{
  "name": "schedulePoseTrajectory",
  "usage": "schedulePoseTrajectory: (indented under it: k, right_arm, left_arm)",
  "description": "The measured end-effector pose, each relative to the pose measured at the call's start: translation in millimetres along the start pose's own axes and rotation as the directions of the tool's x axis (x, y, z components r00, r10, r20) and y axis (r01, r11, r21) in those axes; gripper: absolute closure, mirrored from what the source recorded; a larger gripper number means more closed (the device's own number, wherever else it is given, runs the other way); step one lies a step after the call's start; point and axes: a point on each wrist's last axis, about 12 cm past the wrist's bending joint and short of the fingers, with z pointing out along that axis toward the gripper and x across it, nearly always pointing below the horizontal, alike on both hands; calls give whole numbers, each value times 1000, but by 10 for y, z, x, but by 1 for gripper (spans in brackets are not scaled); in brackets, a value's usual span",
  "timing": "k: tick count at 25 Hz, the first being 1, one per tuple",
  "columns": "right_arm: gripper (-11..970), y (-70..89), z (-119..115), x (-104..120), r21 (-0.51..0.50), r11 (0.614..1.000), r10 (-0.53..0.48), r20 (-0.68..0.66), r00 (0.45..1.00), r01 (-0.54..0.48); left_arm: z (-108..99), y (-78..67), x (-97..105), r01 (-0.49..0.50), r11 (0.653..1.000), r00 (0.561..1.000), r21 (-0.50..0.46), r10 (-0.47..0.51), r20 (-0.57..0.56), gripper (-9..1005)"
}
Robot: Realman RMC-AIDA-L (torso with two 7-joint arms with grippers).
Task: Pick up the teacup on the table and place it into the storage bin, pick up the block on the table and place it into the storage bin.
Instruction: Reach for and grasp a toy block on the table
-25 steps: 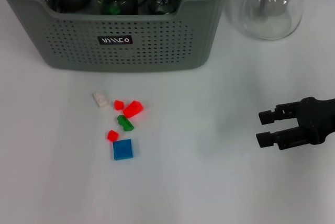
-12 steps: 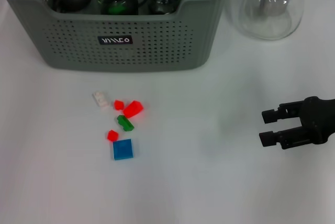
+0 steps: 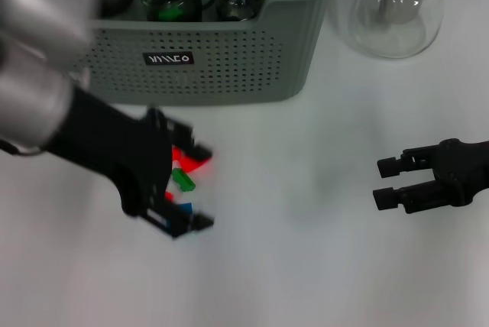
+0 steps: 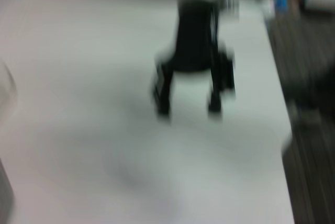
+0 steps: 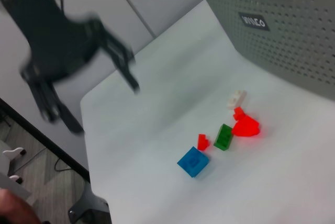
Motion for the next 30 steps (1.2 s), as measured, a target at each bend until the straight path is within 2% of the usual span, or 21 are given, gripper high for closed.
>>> schedulePoseTrajectory:
  k: [3,4,5,11,16,22,30]
  right_arm:
    - [135,-2,13,2,1,1000,2,2,1000,-2]
    - [135,-4,19,5,2,1000,4,3,1000,-4]
    - [135,-7,21,9,3,1000,6,3,1000,-6]
    - [135,-16,27,18,8,1000,11,5,1000,-11]
    - [134,-26,15,19,17,1000,11,5,1000,-11]
    - [134,-33,17,22,22,1000,11,5,1000,-11]
    - [135,-37,20,21,26,1000,12,7,1000,-12]
  left_arm:
    - [231,-4,-65,-2,1000,990,14,4,-140,181]
    - [231,-4,-65,-2,1000,990,14,4,-140,182]
    - [391,-2,-119,-7,1000,975,-3,6,-220,184]
    - [696,22,-195,13,998,950,-67,-34,-309,194]
    - [893,22,-178,-2,996,929,-90,-32,-368,203]
    - [1012,78,-111,12,993,914,-113,-57,-402,213]
    - [1071,135,-27,18,991,897,-136,-76,-435,227]
